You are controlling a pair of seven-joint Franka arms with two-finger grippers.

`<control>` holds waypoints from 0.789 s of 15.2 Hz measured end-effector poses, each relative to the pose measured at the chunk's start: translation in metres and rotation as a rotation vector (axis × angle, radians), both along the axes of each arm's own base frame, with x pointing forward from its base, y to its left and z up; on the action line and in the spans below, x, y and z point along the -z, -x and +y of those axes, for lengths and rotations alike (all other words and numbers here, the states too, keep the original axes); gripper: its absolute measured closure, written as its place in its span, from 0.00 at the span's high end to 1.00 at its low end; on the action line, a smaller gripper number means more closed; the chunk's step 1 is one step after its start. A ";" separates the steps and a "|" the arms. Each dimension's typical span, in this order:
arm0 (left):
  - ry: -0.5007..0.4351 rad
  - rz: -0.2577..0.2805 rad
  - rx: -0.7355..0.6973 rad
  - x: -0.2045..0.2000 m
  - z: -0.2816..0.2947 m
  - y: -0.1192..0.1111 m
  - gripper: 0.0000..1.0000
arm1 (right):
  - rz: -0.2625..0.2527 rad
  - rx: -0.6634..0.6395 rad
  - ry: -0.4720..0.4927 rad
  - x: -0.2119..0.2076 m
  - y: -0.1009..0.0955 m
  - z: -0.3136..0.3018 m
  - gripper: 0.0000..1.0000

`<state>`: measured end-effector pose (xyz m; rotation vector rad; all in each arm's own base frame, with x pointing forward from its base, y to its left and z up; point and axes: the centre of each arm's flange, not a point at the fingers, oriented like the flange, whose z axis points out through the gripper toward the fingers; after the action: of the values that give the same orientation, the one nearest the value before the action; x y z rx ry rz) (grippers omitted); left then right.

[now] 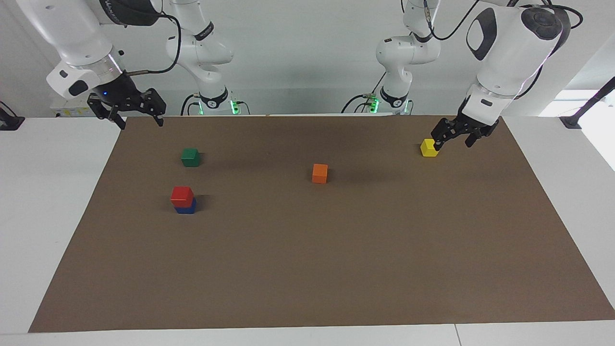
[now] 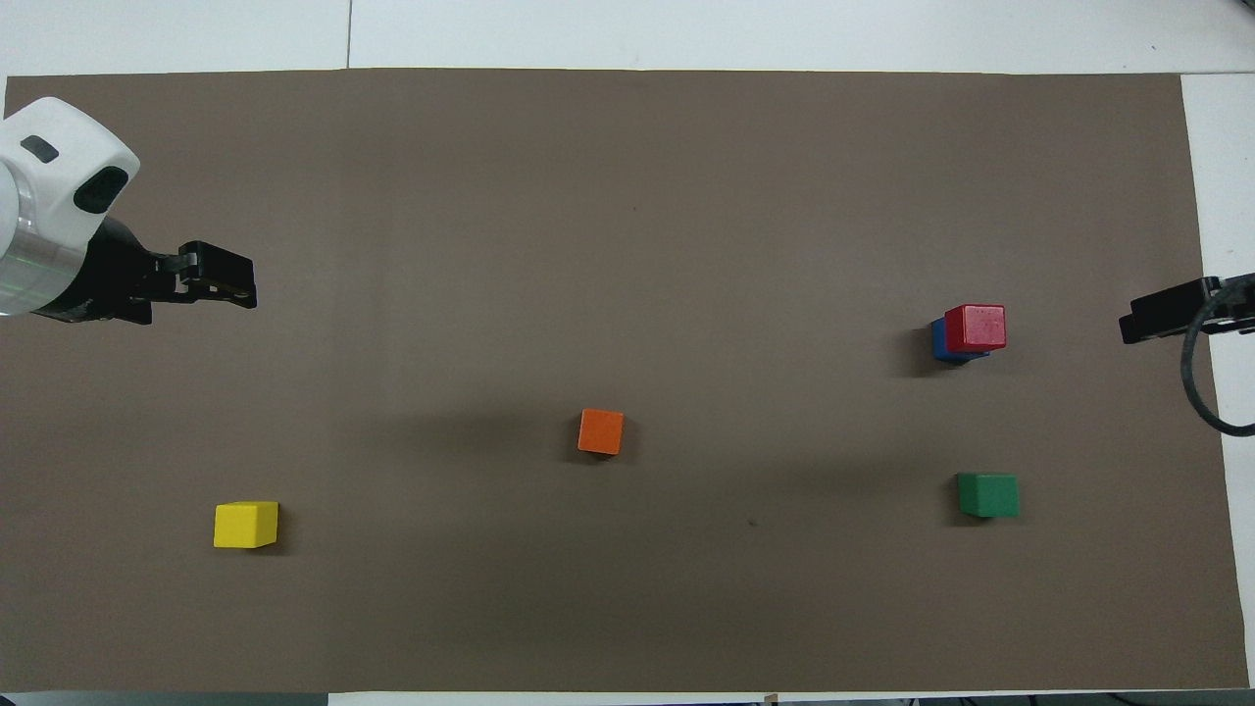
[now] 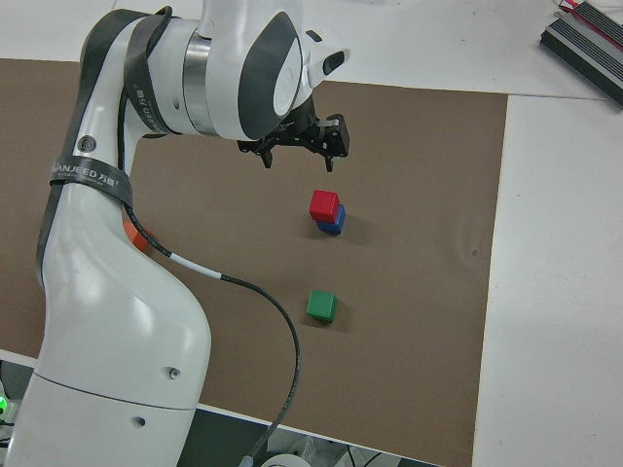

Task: Transfer red block to right arm and stack on blue block

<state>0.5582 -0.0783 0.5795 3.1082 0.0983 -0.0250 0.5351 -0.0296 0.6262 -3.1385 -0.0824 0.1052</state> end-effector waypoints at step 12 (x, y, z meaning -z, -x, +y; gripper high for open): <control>0.000 0.000 0.000 0.000 0.000 0.000 1.00 | -0.016 0.004 0.020 -0.008 0.002 -0.004 1.00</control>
<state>0.5582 -0.0784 0.5795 3.1082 0.0983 -0.0250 0.5329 -0.0335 0.6346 -3.1597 -0.0759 0.0818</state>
